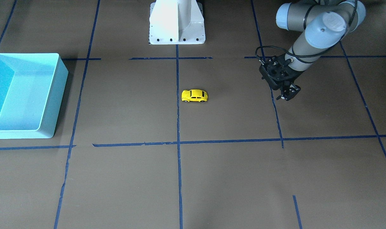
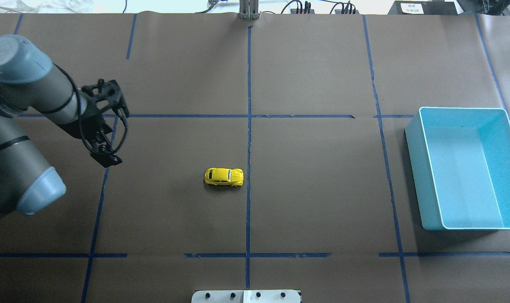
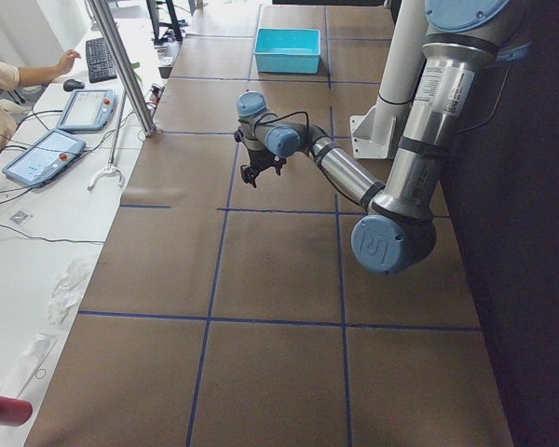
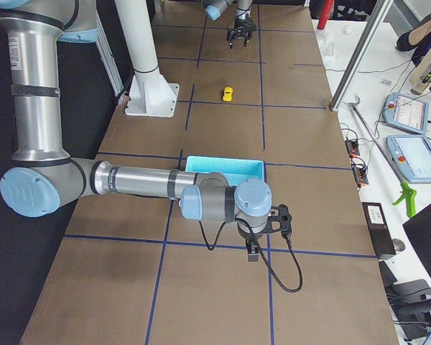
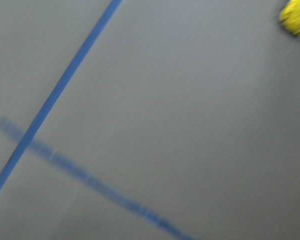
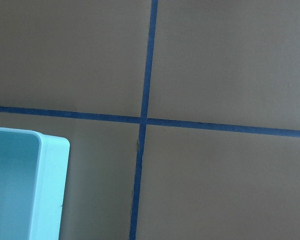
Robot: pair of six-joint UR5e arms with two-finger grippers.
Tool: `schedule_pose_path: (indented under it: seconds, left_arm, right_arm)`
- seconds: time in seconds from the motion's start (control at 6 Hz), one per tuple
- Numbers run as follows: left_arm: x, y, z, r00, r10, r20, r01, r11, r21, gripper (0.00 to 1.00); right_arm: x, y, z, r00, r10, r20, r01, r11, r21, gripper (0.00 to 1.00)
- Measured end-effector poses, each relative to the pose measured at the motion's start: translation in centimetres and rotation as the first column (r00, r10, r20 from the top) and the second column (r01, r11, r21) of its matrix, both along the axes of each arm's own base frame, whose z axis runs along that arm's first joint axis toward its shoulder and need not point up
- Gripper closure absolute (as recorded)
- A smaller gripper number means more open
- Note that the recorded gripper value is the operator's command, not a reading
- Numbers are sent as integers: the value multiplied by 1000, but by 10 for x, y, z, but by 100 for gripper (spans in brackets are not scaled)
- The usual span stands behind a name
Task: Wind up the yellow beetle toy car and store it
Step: 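Reach the left gripper down onto the yellow beetle toy car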
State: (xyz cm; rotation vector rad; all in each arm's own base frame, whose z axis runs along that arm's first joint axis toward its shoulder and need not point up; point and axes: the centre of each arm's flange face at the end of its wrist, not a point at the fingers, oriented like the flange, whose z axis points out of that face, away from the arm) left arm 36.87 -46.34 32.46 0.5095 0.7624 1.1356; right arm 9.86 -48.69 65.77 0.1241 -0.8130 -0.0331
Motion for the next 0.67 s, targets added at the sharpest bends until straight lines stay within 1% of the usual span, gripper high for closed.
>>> schedule_pose_path:
  seconds: [0.17,0.33,0.5,0.67]
  left_arm:
    - [40,6,-28,999,44,18,-46,986,158,0]
    - [71,2,-48,996,76,44,-85,961,263,0]
    - [99,-6,-68,993,104,54,-115,946,304,0]
    - [126,-8,-83,988,148,53,-157,933,323,0]
  right_arm:
    - [0,0,0,1000,0,0,0,1000,0,0]
    - [0,0,0,1000,-1,-2,1,1000,2,0]
    - [0,-1,-1,1000,-2,-3,2,1000,4,0]
    - [0,-1,-1,1000,-2,-3,2,1000,5,0]
